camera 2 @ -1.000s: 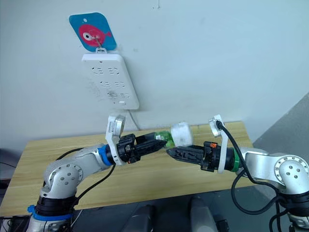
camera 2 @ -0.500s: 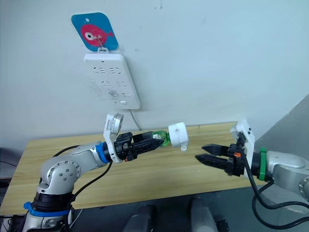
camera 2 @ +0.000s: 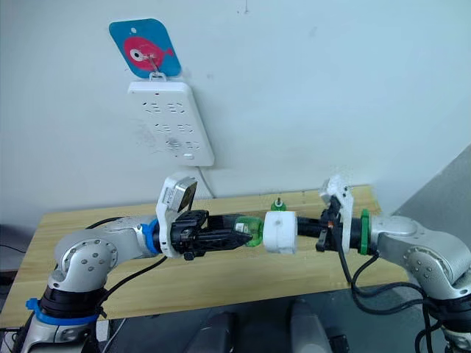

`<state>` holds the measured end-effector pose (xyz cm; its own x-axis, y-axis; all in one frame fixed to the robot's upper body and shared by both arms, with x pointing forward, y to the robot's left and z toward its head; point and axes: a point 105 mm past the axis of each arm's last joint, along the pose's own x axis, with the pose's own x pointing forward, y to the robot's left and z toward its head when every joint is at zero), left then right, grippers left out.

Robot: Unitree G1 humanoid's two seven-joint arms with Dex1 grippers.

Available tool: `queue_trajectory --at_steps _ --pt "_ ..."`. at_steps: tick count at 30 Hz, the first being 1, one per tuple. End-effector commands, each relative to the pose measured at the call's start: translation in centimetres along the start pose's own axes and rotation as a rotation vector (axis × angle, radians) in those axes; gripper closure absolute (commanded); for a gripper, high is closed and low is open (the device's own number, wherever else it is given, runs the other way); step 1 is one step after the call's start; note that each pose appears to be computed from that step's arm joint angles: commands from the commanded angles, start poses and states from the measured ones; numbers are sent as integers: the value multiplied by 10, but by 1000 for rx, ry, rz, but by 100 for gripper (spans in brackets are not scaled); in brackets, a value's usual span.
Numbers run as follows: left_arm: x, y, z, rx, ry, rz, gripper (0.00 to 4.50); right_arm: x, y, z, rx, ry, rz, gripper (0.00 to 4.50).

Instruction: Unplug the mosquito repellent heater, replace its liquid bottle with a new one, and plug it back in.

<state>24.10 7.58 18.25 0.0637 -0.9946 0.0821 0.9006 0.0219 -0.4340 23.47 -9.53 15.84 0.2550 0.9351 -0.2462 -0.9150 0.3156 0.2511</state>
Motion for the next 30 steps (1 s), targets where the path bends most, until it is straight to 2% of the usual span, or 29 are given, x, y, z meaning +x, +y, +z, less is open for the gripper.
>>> queue_trajectory --at_steps 1,5,10,14,18,24,30 --pt "-2 4 10 41 -53 47 213 0 33 6 -2 -13 107 450" --pt "-3 15 5 77 -46 113 213 -3 49 15 13 -40 149 450" --pt "0 14 -11 132 45 87 213 -2 54 41 15 -114 165 450" --pt "2 6 -19 131 88 24 213 2 39 59 0 -164 111 450" --pt "3 -1 -18 117 93 -12 213 4 18 61 -22 -158 34 450" --pt "4 -5 -11 73 56 -17 213 5 0 65 -64 -167 -26 450" --pt "4 -8 -5 14 10 -22 213 4 -5 60 -65 -158 -41 450"
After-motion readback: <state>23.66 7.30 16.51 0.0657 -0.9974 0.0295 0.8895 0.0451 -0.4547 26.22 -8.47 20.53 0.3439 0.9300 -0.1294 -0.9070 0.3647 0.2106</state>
